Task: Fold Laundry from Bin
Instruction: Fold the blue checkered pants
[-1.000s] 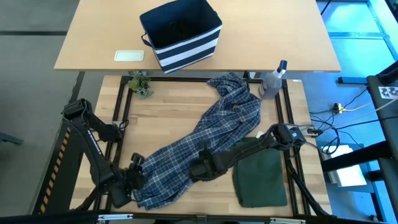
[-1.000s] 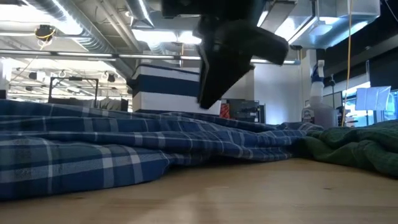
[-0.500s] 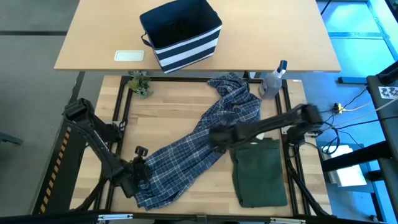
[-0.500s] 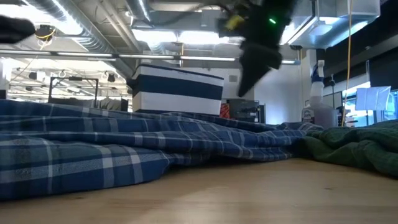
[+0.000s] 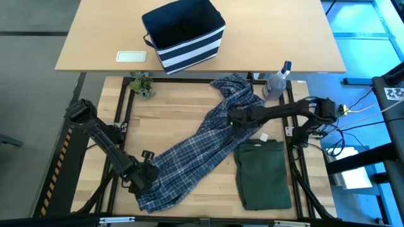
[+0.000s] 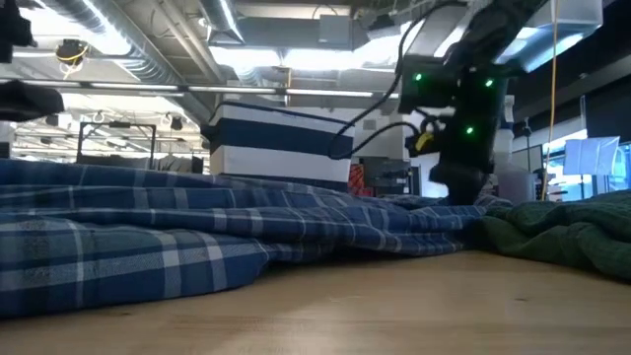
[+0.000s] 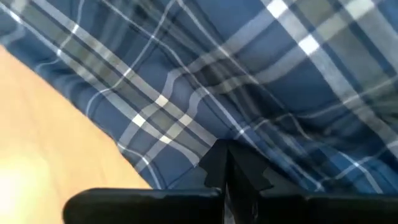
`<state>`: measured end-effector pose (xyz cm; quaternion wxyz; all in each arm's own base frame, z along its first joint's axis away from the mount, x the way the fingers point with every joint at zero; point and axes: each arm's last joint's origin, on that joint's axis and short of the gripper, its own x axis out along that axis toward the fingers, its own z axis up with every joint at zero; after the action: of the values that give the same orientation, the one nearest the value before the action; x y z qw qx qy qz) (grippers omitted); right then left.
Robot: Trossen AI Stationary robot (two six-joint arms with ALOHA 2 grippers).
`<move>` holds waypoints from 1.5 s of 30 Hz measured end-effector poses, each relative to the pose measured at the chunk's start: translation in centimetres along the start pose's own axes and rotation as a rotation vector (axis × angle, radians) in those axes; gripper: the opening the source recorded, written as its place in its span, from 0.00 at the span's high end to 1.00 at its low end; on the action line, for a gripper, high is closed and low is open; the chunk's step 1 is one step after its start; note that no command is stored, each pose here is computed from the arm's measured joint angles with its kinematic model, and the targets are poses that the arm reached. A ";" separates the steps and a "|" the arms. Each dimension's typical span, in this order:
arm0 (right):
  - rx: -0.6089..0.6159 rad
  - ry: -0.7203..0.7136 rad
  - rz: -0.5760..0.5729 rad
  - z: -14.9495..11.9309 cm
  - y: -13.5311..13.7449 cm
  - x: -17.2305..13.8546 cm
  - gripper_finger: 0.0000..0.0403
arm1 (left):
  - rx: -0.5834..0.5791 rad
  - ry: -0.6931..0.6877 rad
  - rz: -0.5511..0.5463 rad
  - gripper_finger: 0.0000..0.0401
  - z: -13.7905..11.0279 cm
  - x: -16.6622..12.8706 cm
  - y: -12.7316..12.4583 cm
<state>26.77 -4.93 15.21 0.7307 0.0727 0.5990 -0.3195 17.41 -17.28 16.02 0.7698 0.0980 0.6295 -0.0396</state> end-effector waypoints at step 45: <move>-0.053 -0.476 -0.007 6.1 -2.4 -7.2 1.00 | 0.347 0.032 0.079 0.97 -1.6 -3.8 1.0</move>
<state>29.95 -7.04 24.11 0.8518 -0.0259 0.4183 -0.3143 15.26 -16.21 19.49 0.7323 0.2545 0.6209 -0.1158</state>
